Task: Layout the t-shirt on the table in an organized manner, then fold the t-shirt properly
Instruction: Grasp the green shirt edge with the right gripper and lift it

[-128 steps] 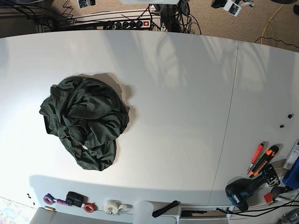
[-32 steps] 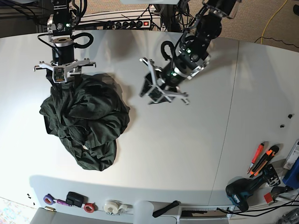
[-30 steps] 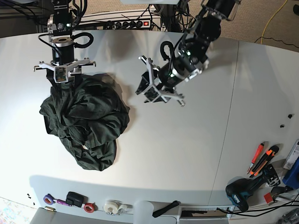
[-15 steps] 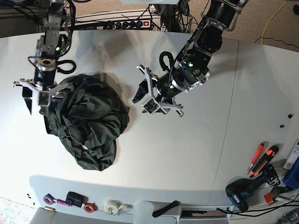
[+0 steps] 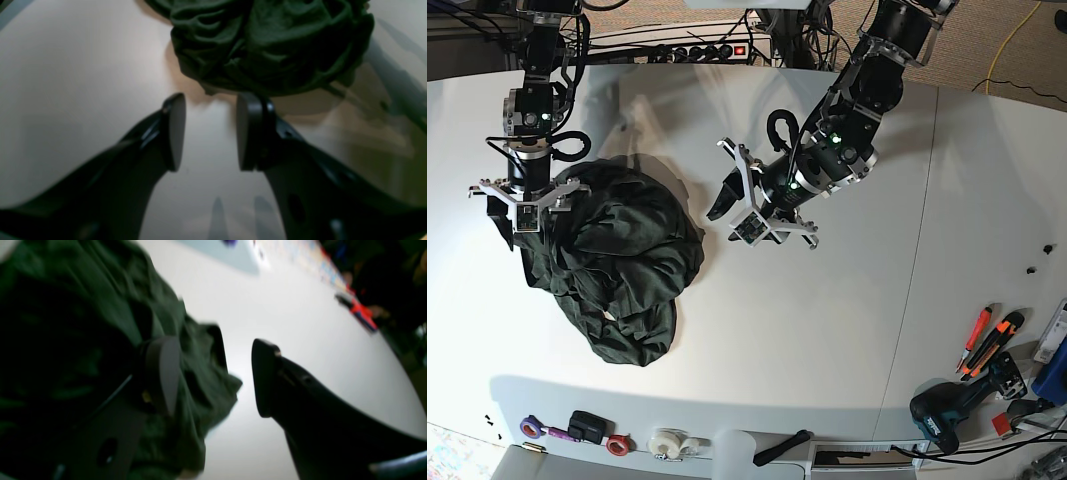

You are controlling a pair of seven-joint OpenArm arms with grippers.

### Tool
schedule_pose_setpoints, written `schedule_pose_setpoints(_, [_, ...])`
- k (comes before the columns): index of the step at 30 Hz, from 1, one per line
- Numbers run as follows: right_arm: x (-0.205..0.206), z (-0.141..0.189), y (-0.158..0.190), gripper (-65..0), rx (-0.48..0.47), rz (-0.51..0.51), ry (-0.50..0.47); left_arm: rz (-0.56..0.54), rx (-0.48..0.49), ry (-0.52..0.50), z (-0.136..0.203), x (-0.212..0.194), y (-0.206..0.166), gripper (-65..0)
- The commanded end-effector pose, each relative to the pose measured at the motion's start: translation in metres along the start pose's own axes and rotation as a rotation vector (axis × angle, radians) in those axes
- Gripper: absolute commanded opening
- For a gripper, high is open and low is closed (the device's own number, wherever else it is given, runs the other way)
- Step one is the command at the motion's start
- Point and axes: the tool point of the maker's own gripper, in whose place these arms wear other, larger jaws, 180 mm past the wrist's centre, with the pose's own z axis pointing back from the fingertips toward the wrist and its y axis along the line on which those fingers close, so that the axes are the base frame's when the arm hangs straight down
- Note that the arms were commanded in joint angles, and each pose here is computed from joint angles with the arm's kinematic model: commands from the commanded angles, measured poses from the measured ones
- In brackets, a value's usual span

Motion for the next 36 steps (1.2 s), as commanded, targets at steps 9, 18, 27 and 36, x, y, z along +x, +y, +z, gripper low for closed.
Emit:
schedule_pose_setpoints(9, [0.016,-0.001,-0.001,-30.9,0.011,-0.215,-0.061,-0.002,0.0,-0.06,0.001,0.019,0.002,-39.2])
schedule_pose_setpoints(18, [0.009,-0.001,0.013,-30.9,0.073,-0.28,-0.013,-0.002,-0.001,-0.06,0.001,0.019,0.002,-39.2])
schedule_pose_setpoints(27, [-0.028,-0.011,0.02,-52.0,0.072,-0.296,0.088,0.0,-0.001,-0.087,0.001,0.023,0.001,-39.2])
schedule_pose_setpoints(36, [-0.023,0.008,0.02,-65.0,0.088,-0.268,0.081,0.0,0.0,-0.081,0.001,0.02,0.0,-39.2])
